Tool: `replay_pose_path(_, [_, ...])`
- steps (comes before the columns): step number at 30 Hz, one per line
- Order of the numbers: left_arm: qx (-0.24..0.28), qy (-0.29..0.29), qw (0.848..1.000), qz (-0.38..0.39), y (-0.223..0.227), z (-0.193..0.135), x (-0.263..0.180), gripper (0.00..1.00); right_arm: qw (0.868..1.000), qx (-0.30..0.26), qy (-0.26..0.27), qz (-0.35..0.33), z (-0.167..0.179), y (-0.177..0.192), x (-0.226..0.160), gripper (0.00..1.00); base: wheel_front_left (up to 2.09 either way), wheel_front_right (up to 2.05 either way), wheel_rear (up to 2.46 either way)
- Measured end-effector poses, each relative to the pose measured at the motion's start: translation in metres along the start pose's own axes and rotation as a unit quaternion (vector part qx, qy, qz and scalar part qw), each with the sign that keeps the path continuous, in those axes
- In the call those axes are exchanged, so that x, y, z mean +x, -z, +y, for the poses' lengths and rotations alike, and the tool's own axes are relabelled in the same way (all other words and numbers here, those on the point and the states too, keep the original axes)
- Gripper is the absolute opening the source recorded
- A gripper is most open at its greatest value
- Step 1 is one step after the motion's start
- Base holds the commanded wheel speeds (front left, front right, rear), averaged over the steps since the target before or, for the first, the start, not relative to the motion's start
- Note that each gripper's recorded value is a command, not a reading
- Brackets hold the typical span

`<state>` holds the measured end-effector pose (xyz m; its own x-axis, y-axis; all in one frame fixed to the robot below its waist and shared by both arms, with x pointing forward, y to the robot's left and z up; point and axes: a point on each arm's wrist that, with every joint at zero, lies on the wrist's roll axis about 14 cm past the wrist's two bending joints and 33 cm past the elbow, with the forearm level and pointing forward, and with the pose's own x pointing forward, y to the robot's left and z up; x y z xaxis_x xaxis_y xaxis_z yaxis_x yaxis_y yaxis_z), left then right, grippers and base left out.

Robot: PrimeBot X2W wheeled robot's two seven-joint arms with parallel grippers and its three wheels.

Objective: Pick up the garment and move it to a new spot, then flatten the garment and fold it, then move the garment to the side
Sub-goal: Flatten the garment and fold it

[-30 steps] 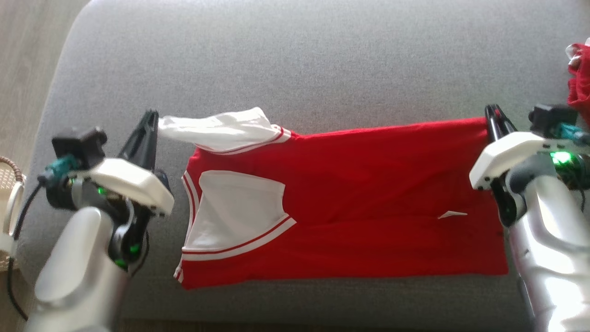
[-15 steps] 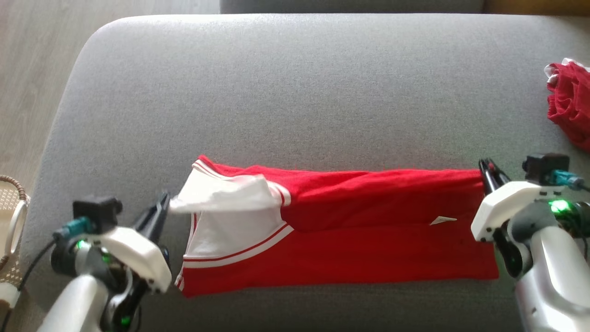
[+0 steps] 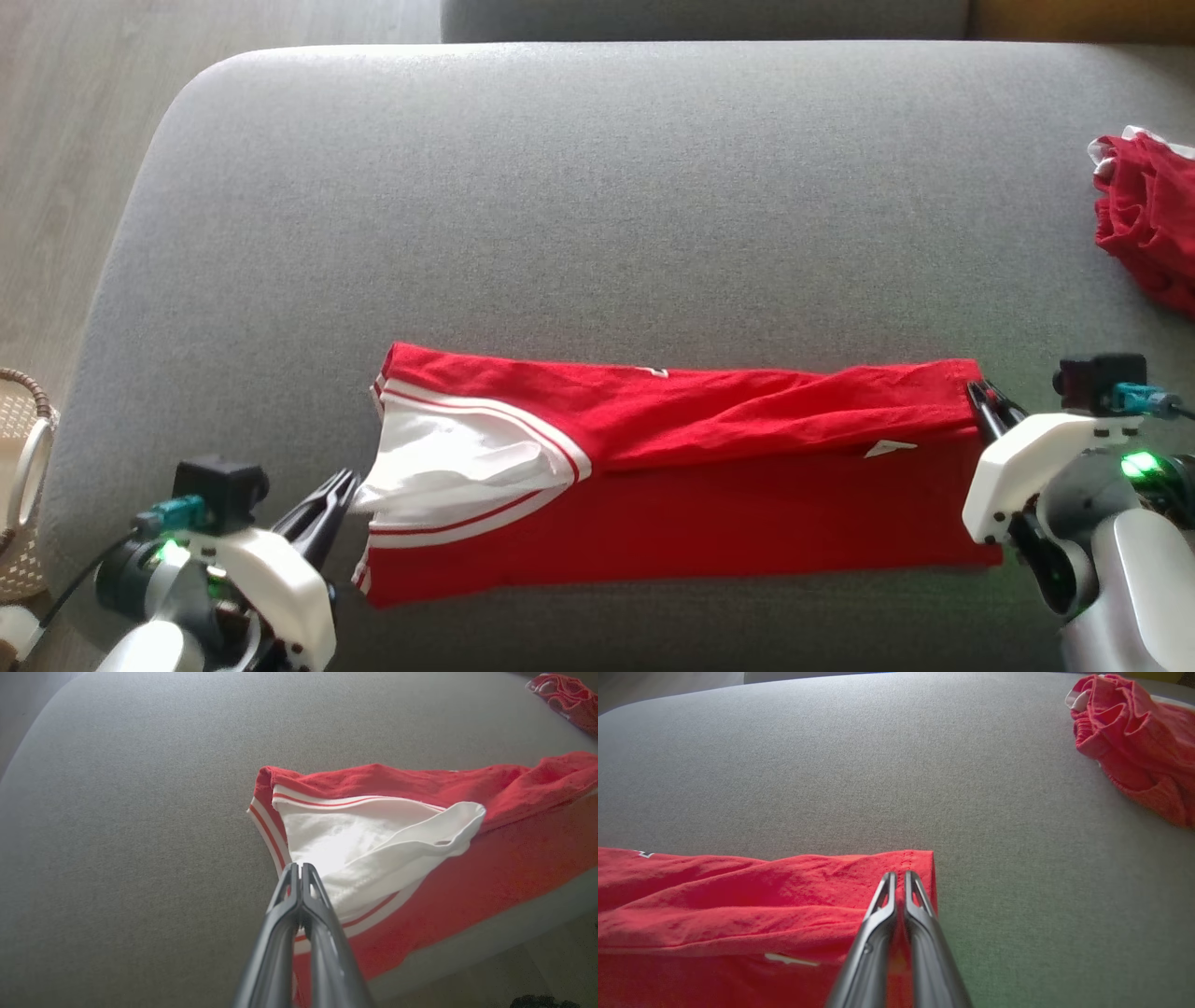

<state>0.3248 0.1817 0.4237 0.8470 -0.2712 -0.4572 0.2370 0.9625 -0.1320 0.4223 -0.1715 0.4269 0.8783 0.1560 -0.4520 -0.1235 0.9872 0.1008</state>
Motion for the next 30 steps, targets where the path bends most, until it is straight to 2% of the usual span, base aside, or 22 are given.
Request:
replay_pose_path(4, [0.002,0.004,1.0,0.019,0.011,-0.001,-0.003,0.0,1.0,0.0,0.002,0.015,-0.002,0.006,-0.003,0.0,0.0,0.0,0.0])
replay_pose_path(5, [0.002,0.004,1.0,0.019,0.011,-0.001,-0.003,0.0,1.0,0.0,0.002,0.015,-0.002,0.006,-0.003,0.03,0.0,0.0,0.0])
replay_pose_path(6, [0.002,0.01,1.0,0.025,0.013,-0.004,-0.003,0.0,1.0,0.001,0.004,0.018,-0.003,0.007,-0.003,0.54,0.0,0.0,0.0])
replay_pose_path(7, [0.001,0.016,0.999,0.032,0.016,-0.008,-0.002,0.02,1.0,0.002,0.006,0.021,-0.004,0.007,-0.003,1.0,0.0,0.0,0.0])
replay_pose_path(8, [-0.003,0.025,0.999,0.04,0.019,-0.012,-0.003,0.39,1.0,0.001,0.008,0.026,-0.006,0.009,-0.004,1.0,0.0,0.0,0.0])
replay_pose_path(9, [-0.007,0.031,0.998,0.046,0.022,-0.015,-0.003,0.72,0.999,0.001,0.01,0.032,-0.007,0.011,-0.004,1.0,0.0,0.0,0.0])
replay_pose_path(10, [-0.012,0.033,0.998,0.05,0.024,-0.016,-0.004,1.0,0.999,0.001,0.012,0.038,-0.008,0.014,-0.005,1.0,0.0,0.0,0.0])
replay_pose_path(16, [0.003,0.017,0.999,0.051,0.02,-0.004,-0.007,1.0,0.998,0.002,0.035,0.054,-0.021,0.017,-0.013,1.0,0.0,0.0,0.0])
replay_pose_path(20, [-0.002,-0.016,1.0,-0.002,-0.001,0.008,-0.009,1.0,0.999,0.0,0.041,-0.001,-0.021,-0.01,-0.017,1.0,0.0,0.0,0.0])
replay_pose_path(23, [-0.012,-0.045,0.996,-0.074,-0.029,0.018,-0.012,1.0,0.996,0.003,0.028,-0.085,-0.01,-0.045,-0.023,1.0,0.0,0.0,0.0])
replay_pose_path(26, [-0.026,-0.055,0.986,-0.152,-0.058,0.017,-0.019,1.0,0.981,0.024,0.014,-0.191,0.001,-0.085,-0.036,1.0,0.0,0.0,0.0])
replay_pose_path(30, [-0.054,-0.093,0.958,-0.266,-0.1,0.027,-0.038,1.0,0.955,0.052,0.008,-0.291,0.003,-0.118,-0.054,1.0,0.0,0.0,0.0])
